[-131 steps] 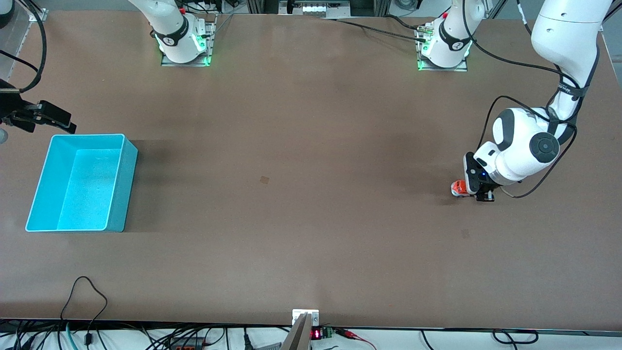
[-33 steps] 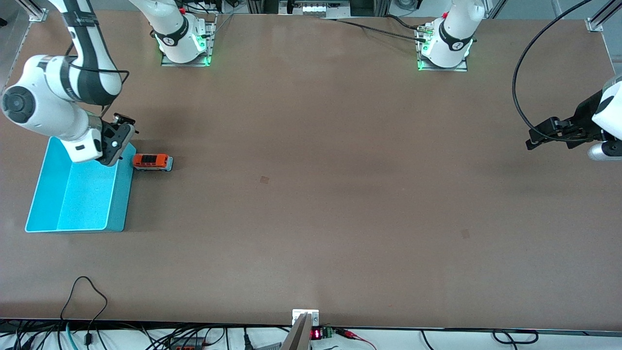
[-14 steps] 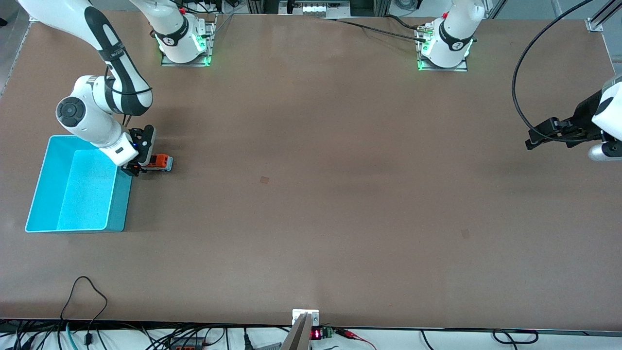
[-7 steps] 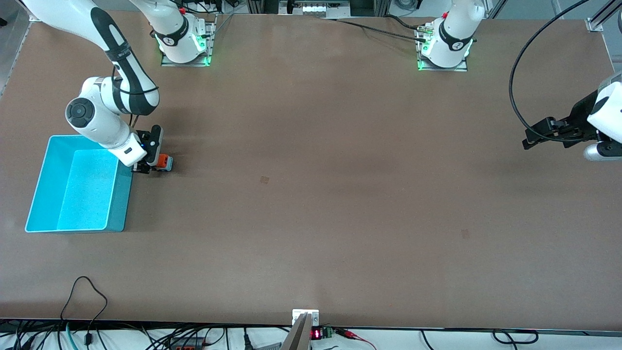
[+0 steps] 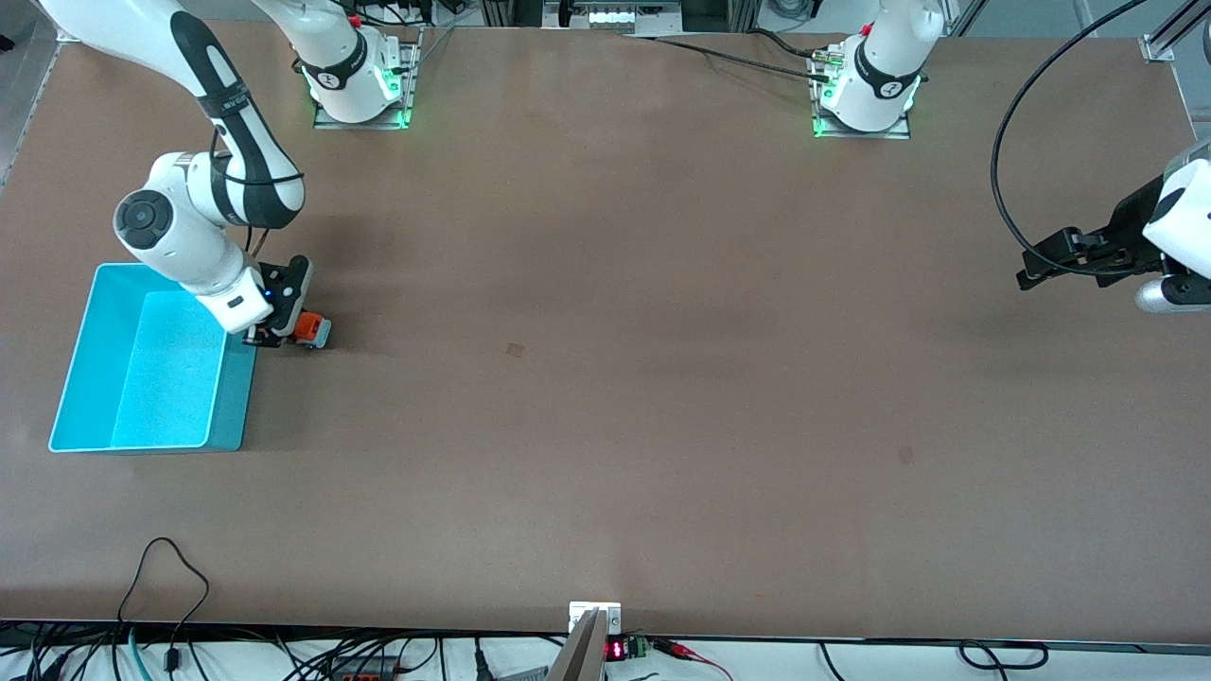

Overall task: Wind up bus and store in blue box
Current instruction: 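Lift the bus with the right gripper and lower it into the box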

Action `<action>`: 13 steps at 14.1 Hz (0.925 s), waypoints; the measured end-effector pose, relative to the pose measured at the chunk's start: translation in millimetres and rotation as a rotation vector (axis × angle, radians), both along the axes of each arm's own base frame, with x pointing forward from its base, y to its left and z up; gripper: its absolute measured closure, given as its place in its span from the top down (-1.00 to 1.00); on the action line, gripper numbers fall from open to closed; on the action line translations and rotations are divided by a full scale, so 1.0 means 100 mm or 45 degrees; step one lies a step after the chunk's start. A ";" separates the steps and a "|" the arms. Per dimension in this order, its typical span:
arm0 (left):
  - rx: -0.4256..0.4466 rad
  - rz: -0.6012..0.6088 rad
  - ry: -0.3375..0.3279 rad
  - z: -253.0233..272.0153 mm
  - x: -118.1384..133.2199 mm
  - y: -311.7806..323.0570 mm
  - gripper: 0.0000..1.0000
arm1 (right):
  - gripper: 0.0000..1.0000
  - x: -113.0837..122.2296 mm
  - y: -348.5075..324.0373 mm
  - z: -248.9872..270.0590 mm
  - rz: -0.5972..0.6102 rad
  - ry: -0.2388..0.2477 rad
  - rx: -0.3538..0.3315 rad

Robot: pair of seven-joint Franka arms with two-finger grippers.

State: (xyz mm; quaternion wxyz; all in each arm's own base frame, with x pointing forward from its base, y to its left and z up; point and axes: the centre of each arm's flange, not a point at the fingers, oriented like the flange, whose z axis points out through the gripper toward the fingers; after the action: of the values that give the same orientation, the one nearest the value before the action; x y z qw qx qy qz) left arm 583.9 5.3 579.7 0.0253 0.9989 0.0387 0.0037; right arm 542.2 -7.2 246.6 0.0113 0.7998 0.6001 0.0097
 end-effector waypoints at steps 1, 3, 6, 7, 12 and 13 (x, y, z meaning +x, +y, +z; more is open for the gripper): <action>0.000 0.000 0.000 0.00 0.00 0.00 1.00 | 0.01 0.16 0.05 0.20 -0.125 0.011 0.008; 0.000 0.001 0.001 0.00 0.00 0.00 1.00 | 0.01 0.44 0.11 0.66 -0.305 -0.005 0.016; 0.000 0.002 0.002 0.00 0.00 0.01 1.00 | 0.01 0.63 0.01 1.11 -0.449 -0.030 0.031; 0.000 0.002 0.002 0.00 0.00 0.01 1.00 | 0.01 0.63 -0.18 1.14 -0.506 -0.030 0.024; 0.000 0.003 0.002 0.00 0.00 0.01 1.00 | 0.01 0.44 -1.39 1.07 -1.098 -0.019 -0.021; 0.000 0.003 0.002 0.00 0.00 0.01 1.00 | 0.01 0.42 -1.46 1.01 -1.195 -0.010 -0.026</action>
State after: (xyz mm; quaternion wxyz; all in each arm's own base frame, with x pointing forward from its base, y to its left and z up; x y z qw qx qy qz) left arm 583.7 6.6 579.5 0.0252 0.9989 0.0398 0.0028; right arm 584.6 -152.8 348.1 0.0246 0.9845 0.1735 0.0006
